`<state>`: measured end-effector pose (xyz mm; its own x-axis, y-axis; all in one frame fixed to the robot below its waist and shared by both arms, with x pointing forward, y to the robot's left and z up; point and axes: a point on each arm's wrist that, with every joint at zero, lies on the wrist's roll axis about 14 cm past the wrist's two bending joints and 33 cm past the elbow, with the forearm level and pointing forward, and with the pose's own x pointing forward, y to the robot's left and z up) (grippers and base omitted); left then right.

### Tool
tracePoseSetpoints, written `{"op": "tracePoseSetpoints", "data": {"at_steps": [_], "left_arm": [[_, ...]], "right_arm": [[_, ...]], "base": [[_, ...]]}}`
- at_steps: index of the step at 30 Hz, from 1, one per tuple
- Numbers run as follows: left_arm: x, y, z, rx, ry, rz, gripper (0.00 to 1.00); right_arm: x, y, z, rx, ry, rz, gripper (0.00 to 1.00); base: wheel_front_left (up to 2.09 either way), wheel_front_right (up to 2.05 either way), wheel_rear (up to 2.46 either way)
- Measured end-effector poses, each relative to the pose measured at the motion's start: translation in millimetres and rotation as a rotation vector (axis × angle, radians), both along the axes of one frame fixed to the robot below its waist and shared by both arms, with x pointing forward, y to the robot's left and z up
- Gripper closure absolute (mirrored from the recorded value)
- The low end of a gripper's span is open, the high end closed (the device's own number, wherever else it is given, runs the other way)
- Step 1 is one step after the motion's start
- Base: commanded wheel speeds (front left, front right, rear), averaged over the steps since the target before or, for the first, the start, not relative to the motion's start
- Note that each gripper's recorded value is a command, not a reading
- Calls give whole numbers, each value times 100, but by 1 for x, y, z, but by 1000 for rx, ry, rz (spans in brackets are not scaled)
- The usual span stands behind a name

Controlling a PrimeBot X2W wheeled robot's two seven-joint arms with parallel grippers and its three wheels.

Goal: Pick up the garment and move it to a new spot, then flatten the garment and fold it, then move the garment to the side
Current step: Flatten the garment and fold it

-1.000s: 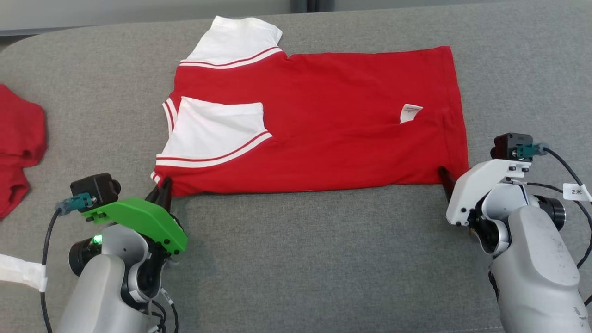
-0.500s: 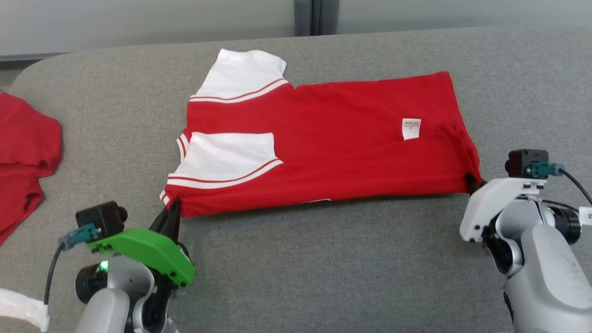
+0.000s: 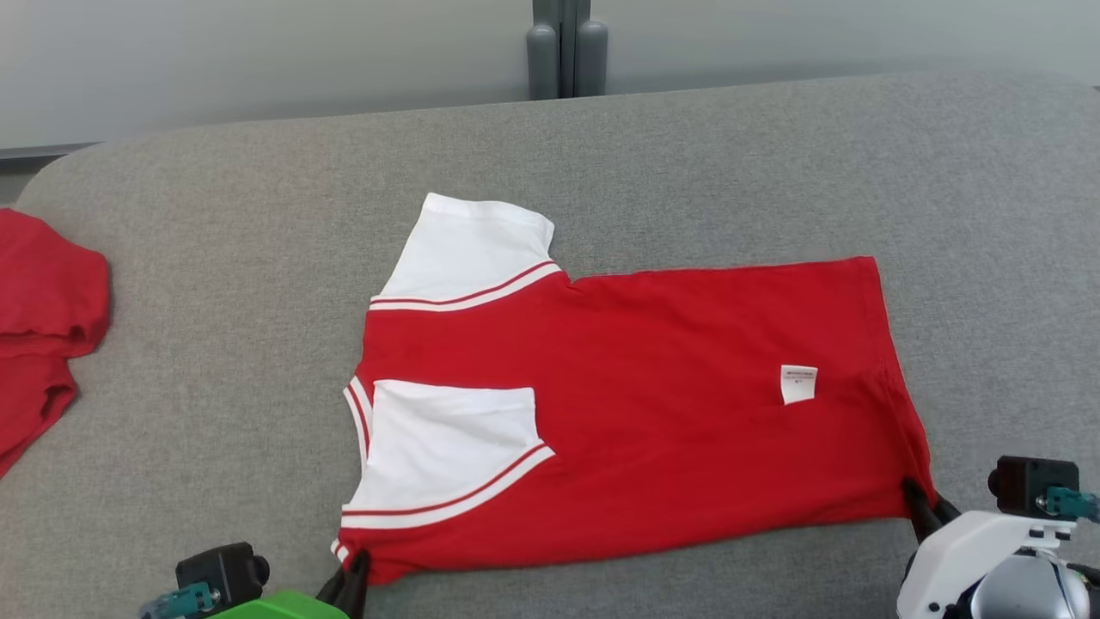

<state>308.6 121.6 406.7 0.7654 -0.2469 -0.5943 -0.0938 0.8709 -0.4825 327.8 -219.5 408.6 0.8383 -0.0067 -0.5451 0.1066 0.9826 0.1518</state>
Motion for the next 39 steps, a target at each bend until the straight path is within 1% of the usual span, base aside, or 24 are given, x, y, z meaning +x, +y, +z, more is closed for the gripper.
{"op": "tracePoseSetpoints", "data": {"at_steps": [1, 2, 6, 9, 12, 16, 20, 25, 29, 32, 35, 37, 39], "left_arm": [[-2, -3, -1, -25, 17, 4, 60], [-3, -5, -2, -38, 27, 9, 0], [-2, 2, -6, -16, 40, 18, 0], [3, 16, -7, 53, 32, 4, 0], [22, 27, 3, 129, -21, -34, 0], [76, 28, 44, 215, -175, -135, 0], [132, 10, 83, 274, -284, -259, 0], [197, -14, 121, 335, -354, -377, 0], [241, -26, 124, 384, -324, -422, 0], [266, -35, 116, 395, -286, -451, 0], [284, -39, 87, 416, -199, -492, 0], [291, -39, 66, 432, -135, -516, 0], [295, -45, 49, 413, -86, -536, 0]], "right_arm": [[-4, -1, -1, 4, 7, -7, 76], [-8, -2, -3, -1, 18, -8, 0], [-16, -6, -4, 8, 25, -27, 0], [-15, -10, 1, 7, 4, -43, 0], [-13, -16, 7, -4, -15, -59, 0], [9, -20, 29, -32, -88, -58, 0], [32, -22, 44, -73, -131, -47, 0], [73, -1, 60, -61, -187, 21, 0], [102, 7, 66, -46, -217, 49, 0], [121, 8, 70, -49, -246, 61, 0], [134, 7, 66, -51, -250, 66, 0], [140, -1, 65, -61, -258, 48, 0], [143, -10, 62, -71, -260, 29, 0]], "base": [[0, 0, 0], [0, 0, 0], [0, 0, 0], [0, 0, 0], [0, 0, 0], [0, 0, 0], [0, 0, 0], [0, 0, 0], [0, 0, 0], [0, 0, 0], [0, 0, 0], [0, 0, 0], [0, 0, 0]]}}
